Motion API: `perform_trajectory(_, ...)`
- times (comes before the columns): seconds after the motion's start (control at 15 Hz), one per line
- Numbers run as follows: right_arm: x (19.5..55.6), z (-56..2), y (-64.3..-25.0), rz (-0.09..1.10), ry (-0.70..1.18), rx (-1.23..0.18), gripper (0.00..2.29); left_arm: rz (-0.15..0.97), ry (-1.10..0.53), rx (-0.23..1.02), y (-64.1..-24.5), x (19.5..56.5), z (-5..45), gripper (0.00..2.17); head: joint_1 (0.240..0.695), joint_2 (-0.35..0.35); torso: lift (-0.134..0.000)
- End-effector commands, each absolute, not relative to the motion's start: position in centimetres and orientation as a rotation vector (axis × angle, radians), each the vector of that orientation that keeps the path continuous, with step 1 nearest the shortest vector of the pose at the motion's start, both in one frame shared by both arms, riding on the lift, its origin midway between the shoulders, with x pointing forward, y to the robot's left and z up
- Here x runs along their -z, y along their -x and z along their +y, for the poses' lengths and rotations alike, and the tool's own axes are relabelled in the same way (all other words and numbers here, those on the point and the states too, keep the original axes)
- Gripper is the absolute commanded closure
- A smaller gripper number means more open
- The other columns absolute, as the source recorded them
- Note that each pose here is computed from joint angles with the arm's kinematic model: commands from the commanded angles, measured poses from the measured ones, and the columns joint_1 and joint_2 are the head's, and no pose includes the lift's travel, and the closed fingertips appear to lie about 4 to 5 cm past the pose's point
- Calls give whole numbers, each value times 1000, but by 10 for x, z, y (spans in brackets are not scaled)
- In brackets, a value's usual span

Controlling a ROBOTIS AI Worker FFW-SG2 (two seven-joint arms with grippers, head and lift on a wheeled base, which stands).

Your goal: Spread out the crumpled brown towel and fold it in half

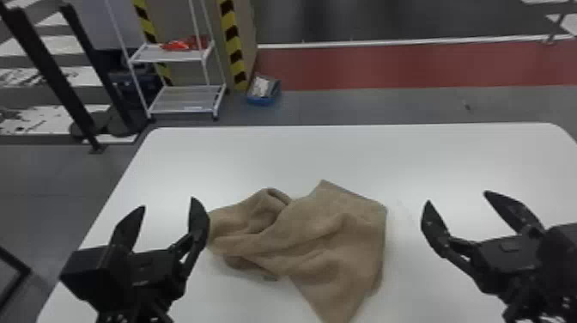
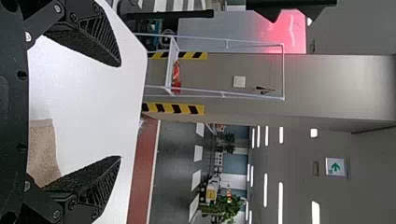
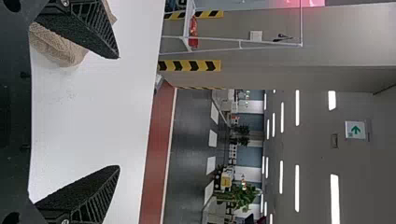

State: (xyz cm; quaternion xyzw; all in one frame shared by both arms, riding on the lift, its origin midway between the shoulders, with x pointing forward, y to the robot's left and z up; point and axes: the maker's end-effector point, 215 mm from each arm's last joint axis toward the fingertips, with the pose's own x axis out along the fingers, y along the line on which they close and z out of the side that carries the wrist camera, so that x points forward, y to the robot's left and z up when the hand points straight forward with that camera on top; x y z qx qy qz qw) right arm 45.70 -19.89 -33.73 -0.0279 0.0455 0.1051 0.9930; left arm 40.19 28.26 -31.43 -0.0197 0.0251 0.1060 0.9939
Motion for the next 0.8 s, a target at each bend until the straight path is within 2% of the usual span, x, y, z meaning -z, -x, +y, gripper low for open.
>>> perform_trajectory(0.0,338,-199,-456,92,55,-210,29,54,39,-212,-401,316,283,208,695,110,-124)
perform_trajectory(0.73,344,-195,-453,106,53,-216,29,61,37,-204,-399,317,280,208,695,111,-124)
